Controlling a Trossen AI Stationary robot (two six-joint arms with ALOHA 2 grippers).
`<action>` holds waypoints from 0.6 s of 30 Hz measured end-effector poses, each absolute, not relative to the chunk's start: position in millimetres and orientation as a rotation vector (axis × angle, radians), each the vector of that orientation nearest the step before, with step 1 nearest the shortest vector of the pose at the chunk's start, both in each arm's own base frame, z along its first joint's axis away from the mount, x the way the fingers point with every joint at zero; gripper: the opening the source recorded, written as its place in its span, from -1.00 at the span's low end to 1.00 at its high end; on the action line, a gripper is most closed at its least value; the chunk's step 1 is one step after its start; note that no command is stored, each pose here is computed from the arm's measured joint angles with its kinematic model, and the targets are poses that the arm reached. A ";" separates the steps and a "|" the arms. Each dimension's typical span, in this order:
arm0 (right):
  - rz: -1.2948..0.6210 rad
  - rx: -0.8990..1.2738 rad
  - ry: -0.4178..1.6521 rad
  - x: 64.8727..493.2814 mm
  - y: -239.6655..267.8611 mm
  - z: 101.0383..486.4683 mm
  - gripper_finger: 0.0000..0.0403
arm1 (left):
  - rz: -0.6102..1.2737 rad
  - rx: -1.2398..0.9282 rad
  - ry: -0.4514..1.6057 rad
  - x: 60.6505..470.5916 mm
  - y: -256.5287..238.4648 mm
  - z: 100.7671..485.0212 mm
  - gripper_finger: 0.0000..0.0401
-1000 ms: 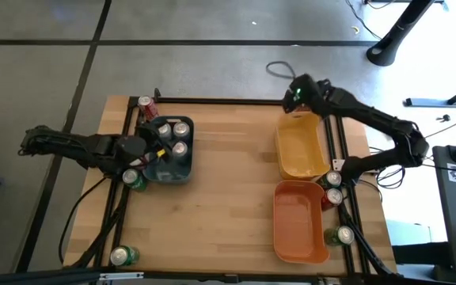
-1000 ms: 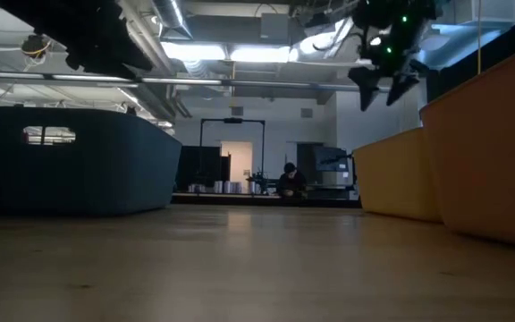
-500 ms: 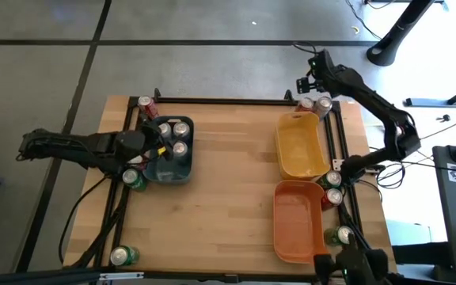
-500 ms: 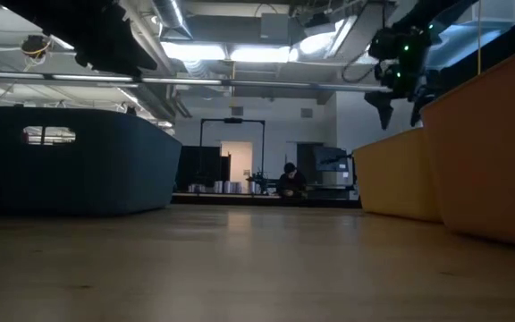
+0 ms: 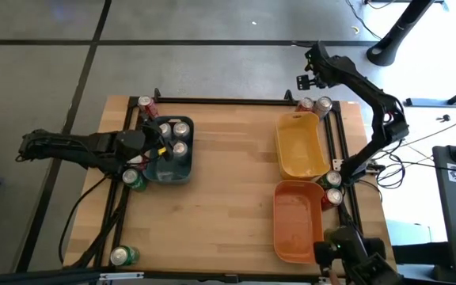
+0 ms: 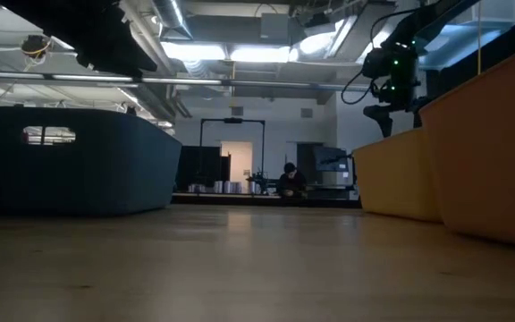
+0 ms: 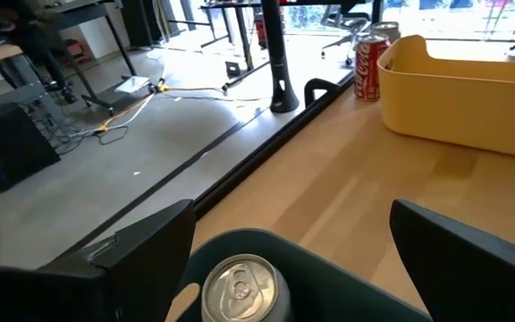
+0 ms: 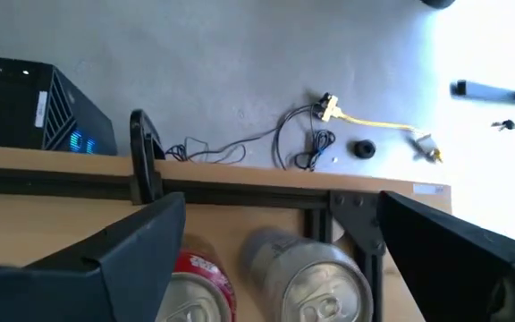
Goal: Sort soda cans
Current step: Put the blue-white soda can into the blue bin
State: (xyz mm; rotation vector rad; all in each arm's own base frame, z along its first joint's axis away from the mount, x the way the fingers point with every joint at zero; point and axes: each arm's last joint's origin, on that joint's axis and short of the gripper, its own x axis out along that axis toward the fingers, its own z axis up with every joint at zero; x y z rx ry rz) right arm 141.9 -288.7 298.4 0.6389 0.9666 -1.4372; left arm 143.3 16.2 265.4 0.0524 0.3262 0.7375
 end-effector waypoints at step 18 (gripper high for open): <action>-1.131 0.378 1.505 142.9 -273.7 326.3 0.82 | 0.719 0.049 0.339 144.6 15.8 262.9 0.81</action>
